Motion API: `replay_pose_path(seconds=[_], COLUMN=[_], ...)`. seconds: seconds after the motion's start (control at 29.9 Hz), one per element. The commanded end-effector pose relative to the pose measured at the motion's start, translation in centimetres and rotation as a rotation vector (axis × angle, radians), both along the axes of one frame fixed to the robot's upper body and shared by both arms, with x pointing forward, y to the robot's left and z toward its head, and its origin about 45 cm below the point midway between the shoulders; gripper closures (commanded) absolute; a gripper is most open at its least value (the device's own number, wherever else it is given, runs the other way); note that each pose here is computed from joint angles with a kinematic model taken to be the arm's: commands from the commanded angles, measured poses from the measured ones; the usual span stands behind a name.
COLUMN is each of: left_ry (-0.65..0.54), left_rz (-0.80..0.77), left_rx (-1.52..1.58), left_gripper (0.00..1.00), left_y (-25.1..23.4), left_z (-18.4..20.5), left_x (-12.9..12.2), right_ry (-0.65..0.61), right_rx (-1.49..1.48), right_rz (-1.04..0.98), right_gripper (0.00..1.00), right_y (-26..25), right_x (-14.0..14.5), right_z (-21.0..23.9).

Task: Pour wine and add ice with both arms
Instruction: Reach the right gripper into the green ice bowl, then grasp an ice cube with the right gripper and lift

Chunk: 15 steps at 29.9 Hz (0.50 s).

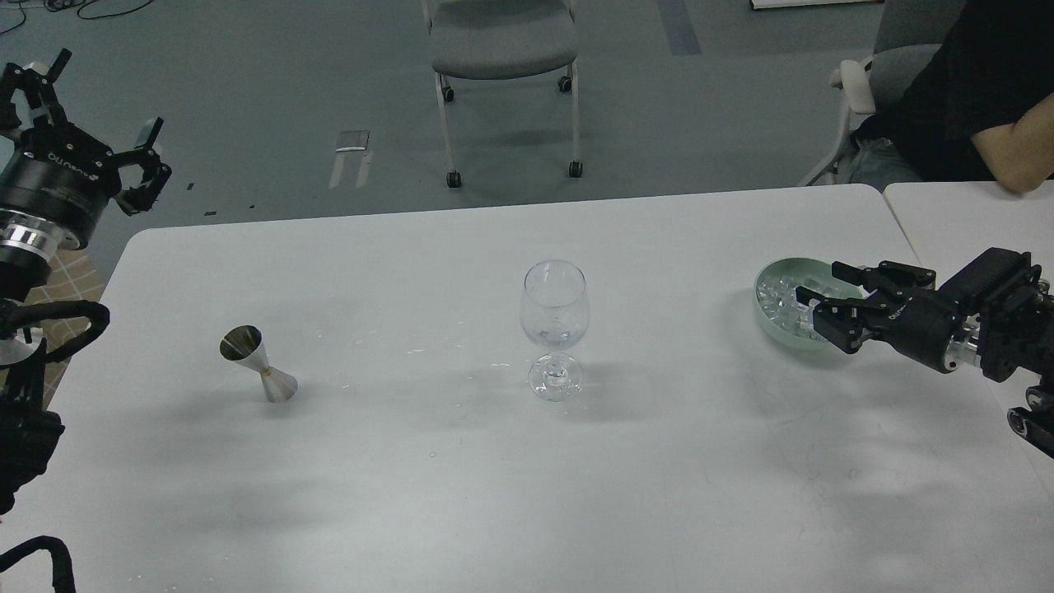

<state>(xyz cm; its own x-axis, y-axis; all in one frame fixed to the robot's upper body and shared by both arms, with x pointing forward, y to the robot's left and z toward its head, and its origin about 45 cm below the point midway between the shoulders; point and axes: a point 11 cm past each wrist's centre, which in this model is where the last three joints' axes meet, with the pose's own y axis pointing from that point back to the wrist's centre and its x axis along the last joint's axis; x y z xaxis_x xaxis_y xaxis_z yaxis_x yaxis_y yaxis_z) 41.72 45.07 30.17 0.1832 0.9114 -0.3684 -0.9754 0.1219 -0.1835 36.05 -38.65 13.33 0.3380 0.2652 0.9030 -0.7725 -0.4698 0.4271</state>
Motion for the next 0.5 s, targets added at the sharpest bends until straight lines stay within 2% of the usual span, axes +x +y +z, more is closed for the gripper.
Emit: replay_pose_path(seconds=[0.0, 0.3, 0.47], left_ry=[0.0, -0.002, -0.003], left_rz=[-0.001, 0.001, -0.003], left_rx=[-0.001, -0.002, -0.008], left_gripper=[0.02, 0.02, 0.02], left_y=[-0.1, 0.0, -0.2], left_z=[0.0, 0.0, -0.1], left_x=[0.0, 0.0, 0.1], right_ry=[0.009, 0.029, 0.035], right_rx=[0.0, -0.02, -0.034], right_rz=[-0.002, 0.005, 0.021], right_gripper=[0.37, 0.38, 0.49], right_y=[0.3, 0.5, 0.7], right_x=[0.0, 0.0, 0.0], right_z=[-0.5, -1.3, -1.6])
